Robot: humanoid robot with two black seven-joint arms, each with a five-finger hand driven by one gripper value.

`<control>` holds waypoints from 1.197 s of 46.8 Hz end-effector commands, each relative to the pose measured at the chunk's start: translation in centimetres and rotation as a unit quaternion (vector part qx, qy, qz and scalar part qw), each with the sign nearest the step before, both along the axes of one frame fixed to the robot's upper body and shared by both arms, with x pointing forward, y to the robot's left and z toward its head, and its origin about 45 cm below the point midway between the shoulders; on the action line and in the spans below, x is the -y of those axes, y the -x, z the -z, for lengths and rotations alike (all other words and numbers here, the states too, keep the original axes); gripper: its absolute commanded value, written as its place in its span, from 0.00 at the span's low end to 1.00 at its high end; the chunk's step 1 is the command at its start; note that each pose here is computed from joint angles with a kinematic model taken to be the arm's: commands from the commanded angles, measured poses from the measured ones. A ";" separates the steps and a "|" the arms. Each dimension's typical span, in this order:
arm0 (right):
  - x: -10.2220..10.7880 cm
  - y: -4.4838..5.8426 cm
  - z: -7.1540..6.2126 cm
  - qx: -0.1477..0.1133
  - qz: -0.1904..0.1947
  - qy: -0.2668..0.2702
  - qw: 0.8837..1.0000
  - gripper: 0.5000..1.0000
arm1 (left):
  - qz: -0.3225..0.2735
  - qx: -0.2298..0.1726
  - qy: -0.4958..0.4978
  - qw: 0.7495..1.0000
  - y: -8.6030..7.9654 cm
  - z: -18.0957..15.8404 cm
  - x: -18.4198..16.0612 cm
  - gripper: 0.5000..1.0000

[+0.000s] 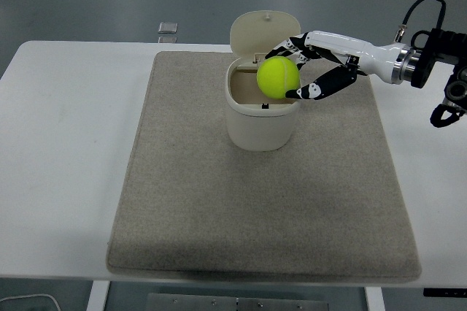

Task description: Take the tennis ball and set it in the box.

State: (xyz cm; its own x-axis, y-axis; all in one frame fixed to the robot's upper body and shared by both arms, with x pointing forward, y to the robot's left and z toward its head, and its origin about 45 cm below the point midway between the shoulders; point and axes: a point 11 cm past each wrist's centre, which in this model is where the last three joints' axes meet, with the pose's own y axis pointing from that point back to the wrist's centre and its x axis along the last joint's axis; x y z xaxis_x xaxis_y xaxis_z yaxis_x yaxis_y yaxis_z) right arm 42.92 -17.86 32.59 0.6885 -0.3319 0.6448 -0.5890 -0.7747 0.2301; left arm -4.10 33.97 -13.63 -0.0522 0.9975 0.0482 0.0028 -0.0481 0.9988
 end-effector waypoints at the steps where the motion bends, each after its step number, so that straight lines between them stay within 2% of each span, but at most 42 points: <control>1: 0.0 0.0 -0.1 -0.006 0.001 -0.007 1.000 0.65 | 0.000 0.000 0.000 1.000 0.0 0.0 0.0 0.98; 7: -0.1 0.1 -0.3 -0.011 -0.002 -0.012 1.000 0.72 | 0.000 0.000 0.000 1.000 0.0 0.0 0.0 0.98; 29: 0.7 0.1 -1.0 -0.010 -0.002 -0.012 1.000 0.76 | 0.000 0.000 0.000 1.000 0.0 0.0 0.0 0.98; 32: 1.3 0.3 -1.1 -0.027 -0.006 -0.014 1.000 0.76 | 0.000 0.000 0.000 1.000 0.0 0.0 0.0 0.98; 38: 2.9 1.0 -1.5 -0.092 -0.014 -0.042 0.995 0.76 | 0.000 0.000 0.000 1.000 0.0 0.0 0.0 0.98; 41: 3.6 1.2 -1.6 -0.114 -0.013 -0.060 0.992 0.76 | 0.000 0.000 0.000 1.000 0.0 0.0 0.0 0.98; 44: 4.5 1.3 -1.5 -0.129 -0.003 -0.075 0.989 0.76 | 0.000 0.000 0.000 1.000 0.0 0.0 0.0 0.98; 48: 5.2 1.1 -1.6 -0.136 0.010 -0.091 0.986 0.78 | 0.000 0.000 0.000 1.000 0.0 0.0 0.0 0.98; 56: 7.0 0.9 0.1 -0.165 0.046 -0.125 0.977 0.79 | 0.000 0.000 0.000 1.000 0.0 0.0 0.0 0.98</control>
